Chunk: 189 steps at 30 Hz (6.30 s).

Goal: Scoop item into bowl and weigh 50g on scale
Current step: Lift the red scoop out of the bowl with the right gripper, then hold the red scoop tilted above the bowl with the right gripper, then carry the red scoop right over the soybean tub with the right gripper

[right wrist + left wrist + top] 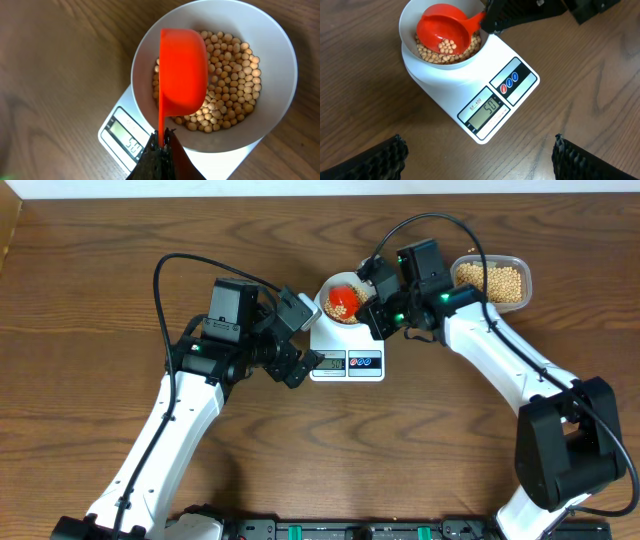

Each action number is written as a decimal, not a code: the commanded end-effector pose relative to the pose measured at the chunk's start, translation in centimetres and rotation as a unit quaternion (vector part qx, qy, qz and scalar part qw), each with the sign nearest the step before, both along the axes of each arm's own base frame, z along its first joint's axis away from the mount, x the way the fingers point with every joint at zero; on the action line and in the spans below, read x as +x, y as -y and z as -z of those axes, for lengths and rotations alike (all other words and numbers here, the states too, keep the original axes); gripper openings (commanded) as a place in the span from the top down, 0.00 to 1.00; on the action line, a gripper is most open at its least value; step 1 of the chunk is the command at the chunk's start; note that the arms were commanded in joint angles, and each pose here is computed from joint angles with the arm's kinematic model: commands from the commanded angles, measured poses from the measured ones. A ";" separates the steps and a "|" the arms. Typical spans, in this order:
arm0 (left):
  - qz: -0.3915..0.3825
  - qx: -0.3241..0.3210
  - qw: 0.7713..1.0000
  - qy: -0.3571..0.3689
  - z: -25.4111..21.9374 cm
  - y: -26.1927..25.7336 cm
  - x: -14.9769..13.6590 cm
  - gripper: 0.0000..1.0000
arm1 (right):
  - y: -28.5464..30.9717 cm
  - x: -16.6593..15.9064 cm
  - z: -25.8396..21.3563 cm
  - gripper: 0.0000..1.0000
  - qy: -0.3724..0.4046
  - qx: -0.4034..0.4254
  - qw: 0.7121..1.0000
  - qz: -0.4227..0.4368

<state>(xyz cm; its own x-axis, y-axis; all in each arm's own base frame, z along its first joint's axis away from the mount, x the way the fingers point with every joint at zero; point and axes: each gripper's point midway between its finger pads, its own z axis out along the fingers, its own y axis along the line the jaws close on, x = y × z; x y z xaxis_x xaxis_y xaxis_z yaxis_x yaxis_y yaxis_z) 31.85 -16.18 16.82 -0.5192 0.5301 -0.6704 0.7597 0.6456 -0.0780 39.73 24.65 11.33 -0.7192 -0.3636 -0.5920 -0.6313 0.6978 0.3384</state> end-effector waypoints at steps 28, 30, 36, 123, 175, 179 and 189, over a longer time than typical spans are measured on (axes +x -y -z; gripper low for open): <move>0.005 0.001 1.000 -0.002 0.3 0.0 -0.2 0.05 | 0.1 0.7 -0.8 0.99 0.032 0.027 0.998 -0.042; 0.005 0.001 1.000 -0.003 0.3 0.0 -0.2 0.05 | 0.1 0.7 -0.8 0.99 0.042 0.023 0.997 -0.053; 0.005 0.001 1.000 -0.002 0.3 0.0 -0.2 0.05 | 0.8 1.6 -0.5 0.99 0.070 -0.007 0.996 -0.050; 0.005 0.001 1.000 -0.002 0.3 0.0 -0.2 0.05 | 1.4 3.1 -0.8 0.99 0.125 -0.049 0.990 -0.049; 0.005 0.001 1.000 -0.002 0.3 0.0 -0.2 0.05 | 6.5 4.4 -8.0 0.99 -0.012 0.207 0.975 0.082; 0.005 0.001 1.000 -0.003 0.3 0.0 -0.2 0.05 | 8.5 4.6 -9.5 0.99 0.007 0.207 0.973 0.098; 0.005 0.001 1.000 -0.002 0.3 0.0 -0.2 0.05 | 16.2 4.1 -11.0 0.99 0.008 0.178 0.964 0.197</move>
